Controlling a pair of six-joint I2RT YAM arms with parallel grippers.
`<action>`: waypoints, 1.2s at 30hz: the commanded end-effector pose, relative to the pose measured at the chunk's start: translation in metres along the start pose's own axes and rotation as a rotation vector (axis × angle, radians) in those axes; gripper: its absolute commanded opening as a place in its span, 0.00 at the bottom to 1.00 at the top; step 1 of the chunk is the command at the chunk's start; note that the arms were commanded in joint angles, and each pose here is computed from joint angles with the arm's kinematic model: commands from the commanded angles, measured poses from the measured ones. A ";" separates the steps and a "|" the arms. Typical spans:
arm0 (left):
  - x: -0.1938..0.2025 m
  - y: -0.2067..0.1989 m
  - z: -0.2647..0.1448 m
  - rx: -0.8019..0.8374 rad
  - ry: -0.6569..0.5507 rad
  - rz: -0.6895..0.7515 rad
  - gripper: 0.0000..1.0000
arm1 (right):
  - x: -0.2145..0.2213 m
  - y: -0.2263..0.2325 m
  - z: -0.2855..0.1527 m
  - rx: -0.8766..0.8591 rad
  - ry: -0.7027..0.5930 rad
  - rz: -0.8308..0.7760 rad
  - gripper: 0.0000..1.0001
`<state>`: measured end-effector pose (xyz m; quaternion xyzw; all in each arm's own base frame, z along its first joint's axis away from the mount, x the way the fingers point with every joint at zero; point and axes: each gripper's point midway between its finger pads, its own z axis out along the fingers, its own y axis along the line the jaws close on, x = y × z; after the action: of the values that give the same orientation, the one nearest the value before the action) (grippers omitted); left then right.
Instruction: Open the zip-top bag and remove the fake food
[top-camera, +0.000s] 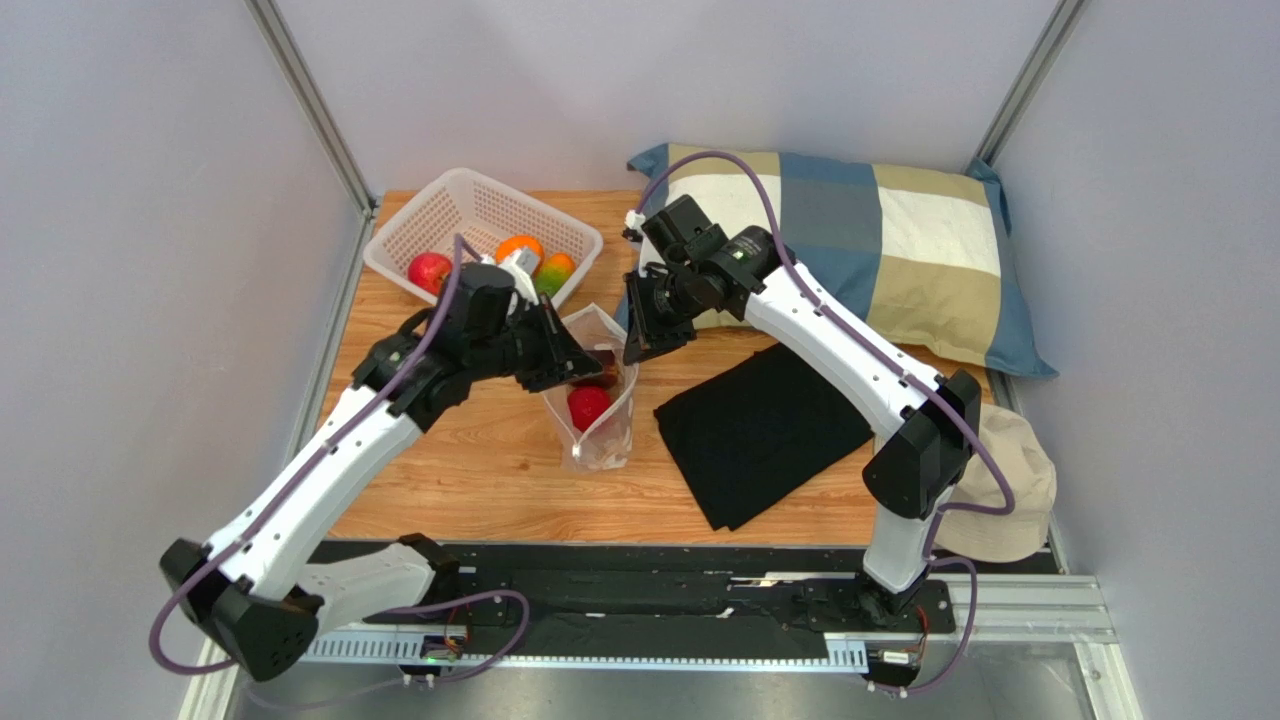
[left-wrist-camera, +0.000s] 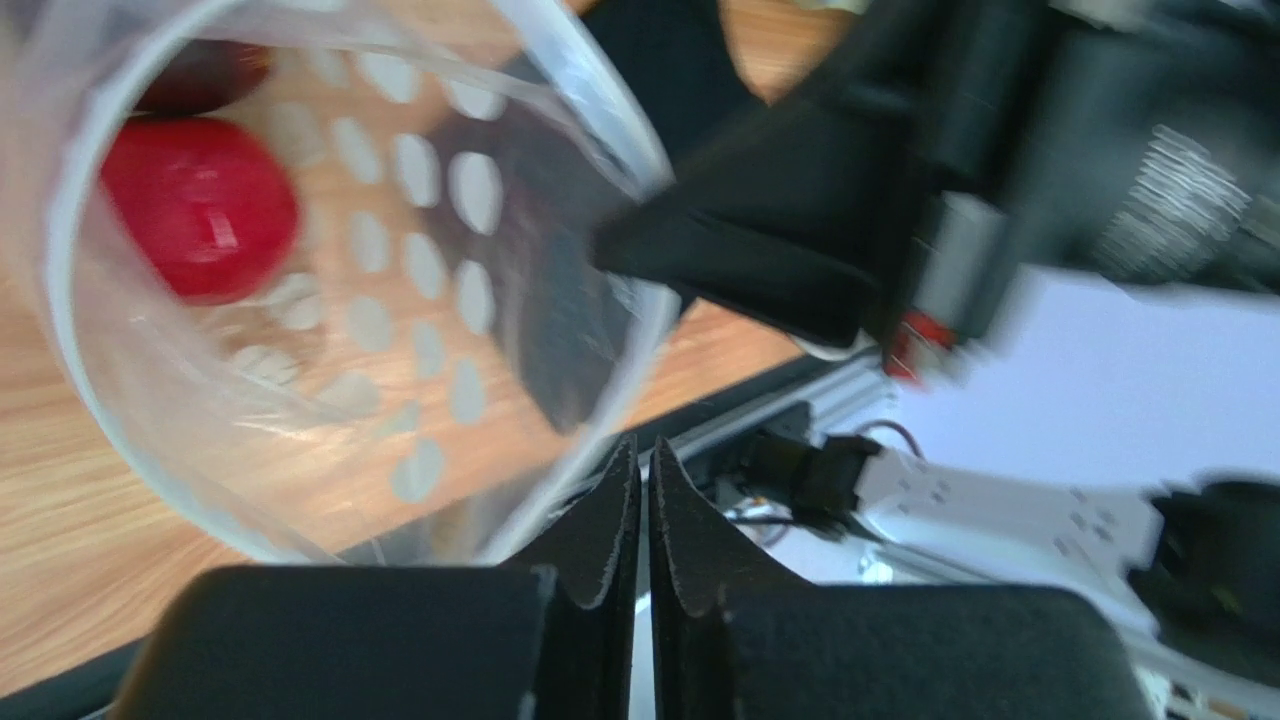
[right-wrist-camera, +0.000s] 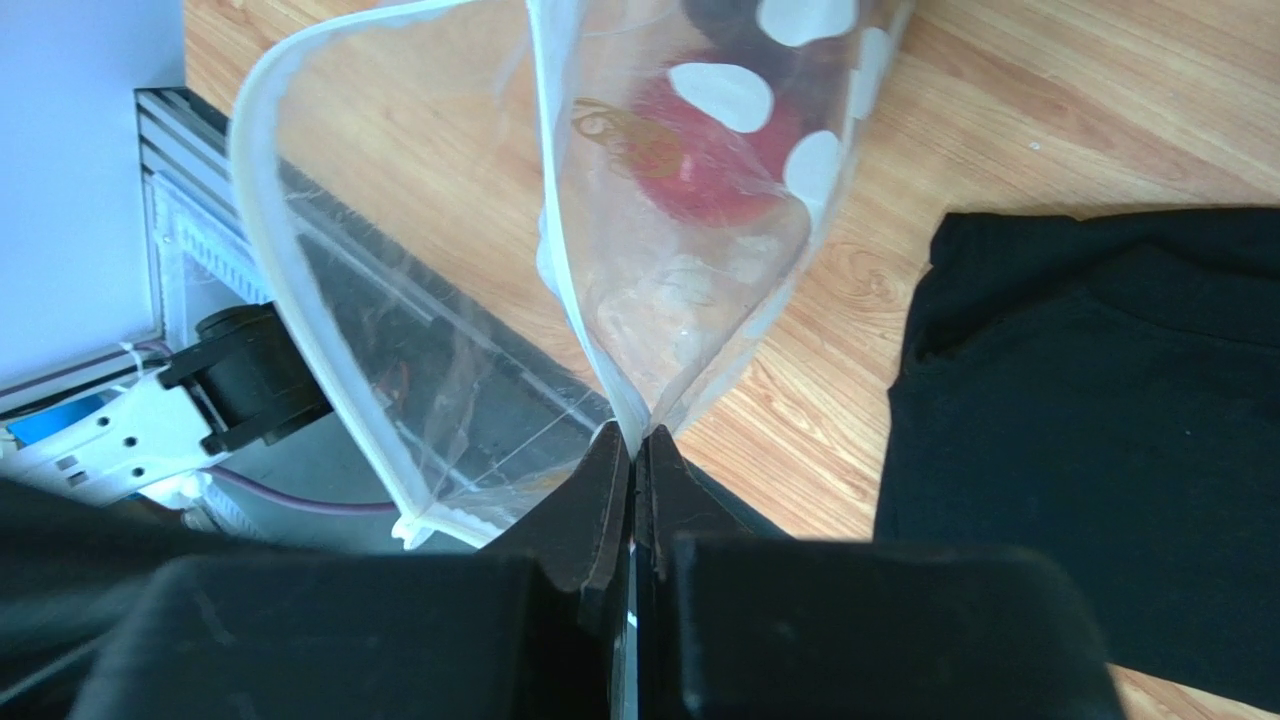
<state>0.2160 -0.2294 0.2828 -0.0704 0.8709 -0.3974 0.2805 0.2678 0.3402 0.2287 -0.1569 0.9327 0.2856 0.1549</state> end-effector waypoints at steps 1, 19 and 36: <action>-0.022 0.012 0.023 -0.109 -0.046 0.025 0.03 | -0.009 0.030 -0.016 -0.070 -0.043 0.008 0.00; -0.006 0.103 0.081 -0.324 0.022 0.185 0.00 | -0.017 0.091 -0.012 -0.374 0.046 0.152 0.00; 0.039 0.154 0.080 -0.283 0.079 0.100 0.00 | -0.038 0.101 0.005 -0.414 0.043 0.205 0.00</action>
<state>0.2389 -0.1820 0.0997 -0.0540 0.9480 -0.2153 0.2280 0.2605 0.4209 0.2597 -0.0944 0.8882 0.4464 0.0537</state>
